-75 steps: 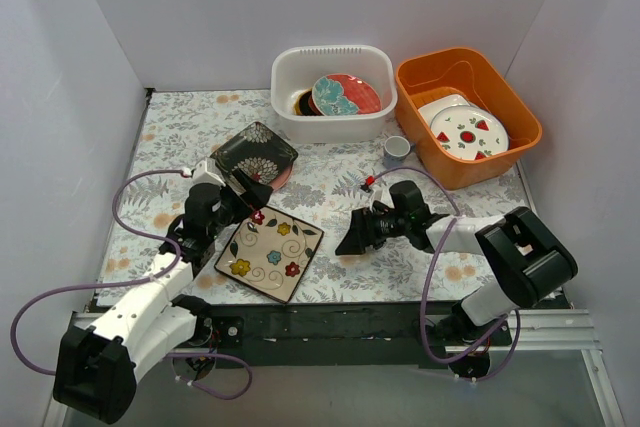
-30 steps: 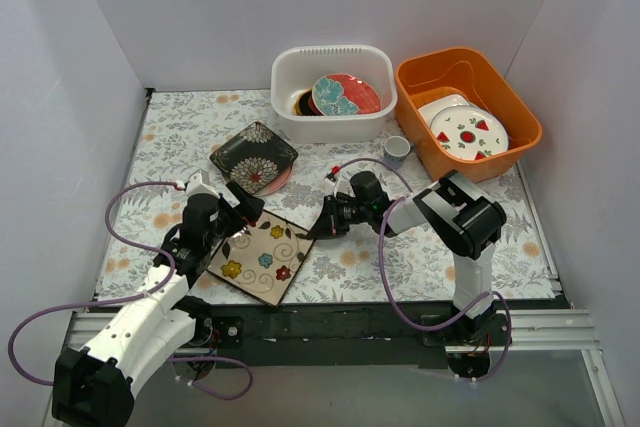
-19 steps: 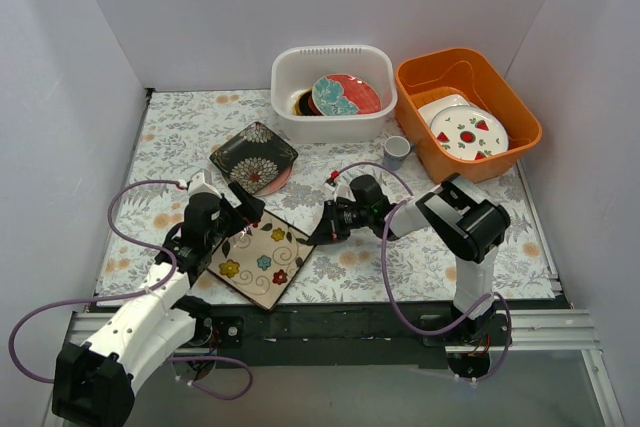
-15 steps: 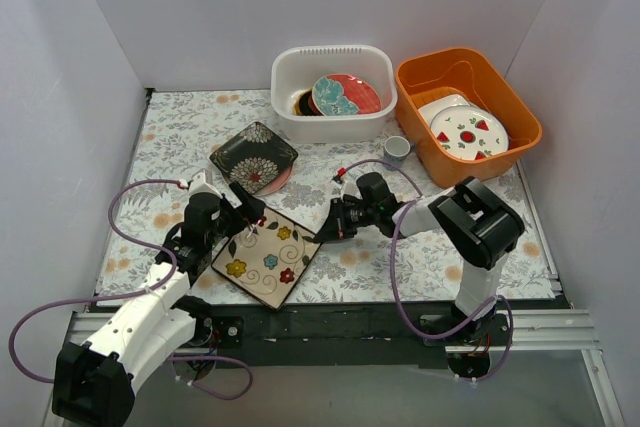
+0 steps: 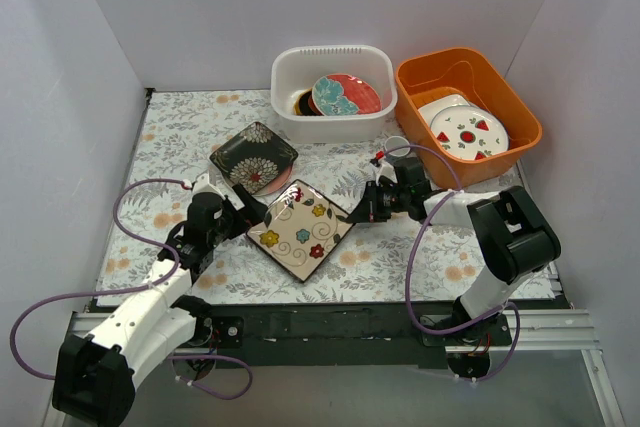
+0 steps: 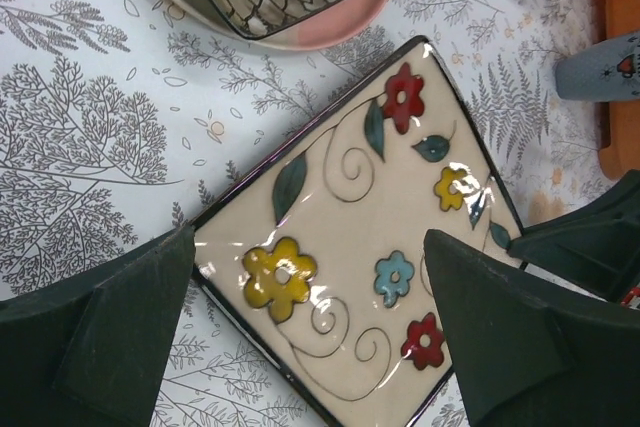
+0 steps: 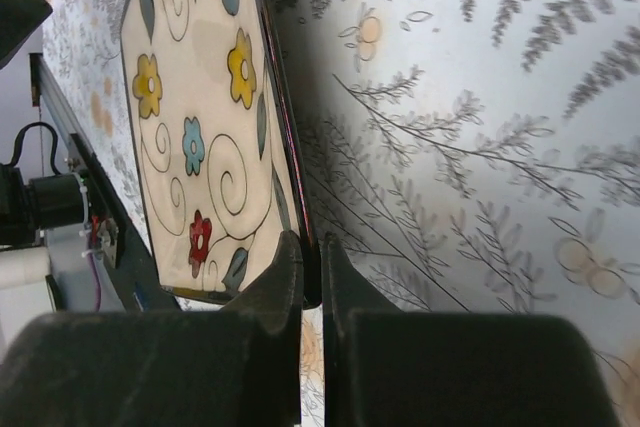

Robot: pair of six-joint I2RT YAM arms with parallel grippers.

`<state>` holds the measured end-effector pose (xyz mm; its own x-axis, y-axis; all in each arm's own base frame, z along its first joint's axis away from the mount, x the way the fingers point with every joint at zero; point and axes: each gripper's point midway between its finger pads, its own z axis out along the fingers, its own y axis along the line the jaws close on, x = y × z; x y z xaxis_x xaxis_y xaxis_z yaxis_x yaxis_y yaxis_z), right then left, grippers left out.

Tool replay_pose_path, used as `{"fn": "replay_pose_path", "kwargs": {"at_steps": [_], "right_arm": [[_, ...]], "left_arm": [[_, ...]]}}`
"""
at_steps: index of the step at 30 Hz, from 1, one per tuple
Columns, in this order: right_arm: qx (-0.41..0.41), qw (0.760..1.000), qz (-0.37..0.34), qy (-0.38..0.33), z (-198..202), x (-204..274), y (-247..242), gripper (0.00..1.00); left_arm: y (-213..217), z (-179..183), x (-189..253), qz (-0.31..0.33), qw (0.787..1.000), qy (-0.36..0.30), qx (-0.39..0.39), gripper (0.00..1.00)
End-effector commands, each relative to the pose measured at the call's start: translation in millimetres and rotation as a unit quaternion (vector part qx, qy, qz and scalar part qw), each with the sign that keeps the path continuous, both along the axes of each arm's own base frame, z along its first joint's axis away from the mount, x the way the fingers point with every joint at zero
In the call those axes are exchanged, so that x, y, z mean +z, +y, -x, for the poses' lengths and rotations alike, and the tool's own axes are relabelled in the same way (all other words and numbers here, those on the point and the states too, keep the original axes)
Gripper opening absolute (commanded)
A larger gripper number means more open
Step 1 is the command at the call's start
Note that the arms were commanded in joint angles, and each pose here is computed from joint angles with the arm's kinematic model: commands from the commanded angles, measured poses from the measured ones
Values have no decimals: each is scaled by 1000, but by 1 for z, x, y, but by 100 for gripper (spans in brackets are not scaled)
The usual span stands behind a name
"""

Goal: Place the plates into the plastic bin on the countertop
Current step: Move the plate to the center of the board.

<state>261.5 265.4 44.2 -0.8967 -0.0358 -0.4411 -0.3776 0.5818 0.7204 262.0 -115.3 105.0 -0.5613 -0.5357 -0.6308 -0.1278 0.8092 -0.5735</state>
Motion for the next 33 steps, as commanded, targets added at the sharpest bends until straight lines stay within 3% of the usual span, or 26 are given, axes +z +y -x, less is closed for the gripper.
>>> {"fn": "replay_pose_path", "kwargs": {"at_steps": [1,9,19,24,33], "right_arm": [[-42,995,92,-14,-7,-27,-42,1],[-48,992,118,-1,0,-43,-57,1],[-46,993,113,4,4,-49,-58,1],[-45,993,107,10,7,-52,-58,1],[-40,995,93,15,13,-53,-55,1]], "left_arm": [[2,9,-23,0,999,34,4,98],[3,26,-63,20,997,72,18,98],[-35,33,-76,145,986,82,-23,98],[-36,50,-95,191,975,110,-3,96],[-27,52,-79,248,968,18,15,93]]}}
